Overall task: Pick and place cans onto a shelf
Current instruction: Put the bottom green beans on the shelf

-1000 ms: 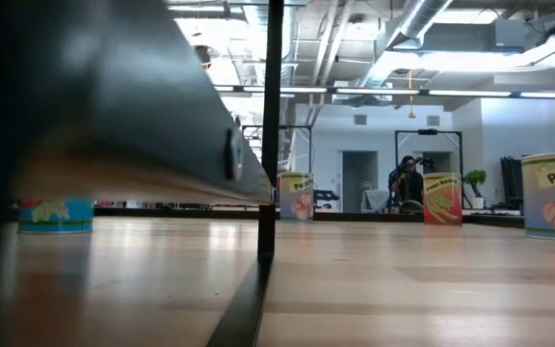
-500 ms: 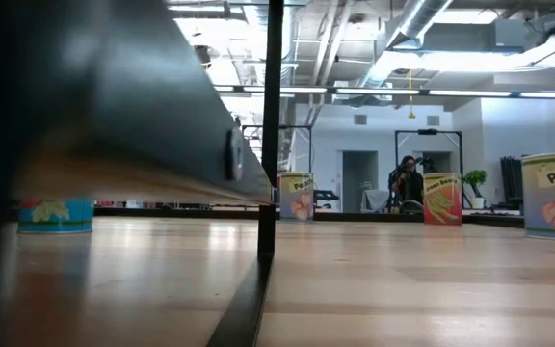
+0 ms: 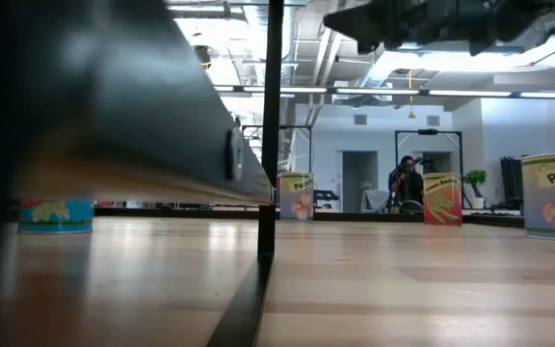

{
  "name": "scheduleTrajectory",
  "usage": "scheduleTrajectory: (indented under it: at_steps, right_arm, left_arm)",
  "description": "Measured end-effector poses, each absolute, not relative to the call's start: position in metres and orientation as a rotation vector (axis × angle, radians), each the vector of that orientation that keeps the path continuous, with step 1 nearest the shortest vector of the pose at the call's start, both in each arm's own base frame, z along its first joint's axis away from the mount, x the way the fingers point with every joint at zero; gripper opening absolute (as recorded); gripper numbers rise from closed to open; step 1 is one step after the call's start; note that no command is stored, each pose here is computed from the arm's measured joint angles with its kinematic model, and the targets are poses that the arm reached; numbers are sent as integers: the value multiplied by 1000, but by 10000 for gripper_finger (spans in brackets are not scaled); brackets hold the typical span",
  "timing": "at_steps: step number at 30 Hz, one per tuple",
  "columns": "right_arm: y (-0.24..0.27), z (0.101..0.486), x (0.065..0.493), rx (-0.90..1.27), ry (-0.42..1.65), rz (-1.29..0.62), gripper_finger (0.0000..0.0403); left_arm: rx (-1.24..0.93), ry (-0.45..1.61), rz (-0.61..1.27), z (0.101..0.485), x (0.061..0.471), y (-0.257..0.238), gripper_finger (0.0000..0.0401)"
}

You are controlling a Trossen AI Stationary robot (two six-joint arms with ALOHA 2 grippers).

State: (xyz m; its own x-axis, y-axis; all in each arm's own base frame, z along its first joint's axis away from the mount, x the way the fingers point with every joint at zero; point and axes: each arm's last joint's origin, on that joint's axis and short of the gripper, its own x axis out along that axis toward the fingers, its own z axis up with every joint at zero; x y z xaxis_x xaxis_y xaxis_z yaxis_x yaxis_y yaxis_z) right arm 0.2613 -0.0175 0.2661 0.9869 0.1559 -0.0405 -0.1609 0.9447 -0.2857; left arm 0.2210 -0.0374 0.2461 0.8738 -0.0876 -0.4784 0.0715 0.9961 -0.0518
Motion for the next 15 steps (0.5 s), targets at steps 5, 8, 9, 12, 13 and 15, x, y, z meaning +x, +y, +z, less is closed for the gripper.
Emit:
scheduleTrajectory:
  at_steps: [5, 8, 9, 12, 13, 15]
  right_arm:
    - [-23, 265, 259, -305, 11, 152, 4]
    - [-21, 266, 258, -306, 5, 157, 4]
    - [-20, 266, 259, -305, 10, 161, 4]
    - [-16, 266, 259, -306, 4, 177, 5]
    - [-14, 266, 259, -307, 3, 183, 5]
    - [-11, 266, 259, -307, 3, 194, 6]
  left_arm:
    - [-83, 607, -64, 252, 235, -40, 0]
    - [-108, 651, -105, 249, 244, -44, 0]
    - [-116, 668, -127, 247, 247, -45, 0]
    - [-132, 714, -189, 240, 254, -50, 0]
    - [-132, 726, -207, 238, 256, -51, 0]
    - [-109, 752, -232, 236, 259, -55, 0]
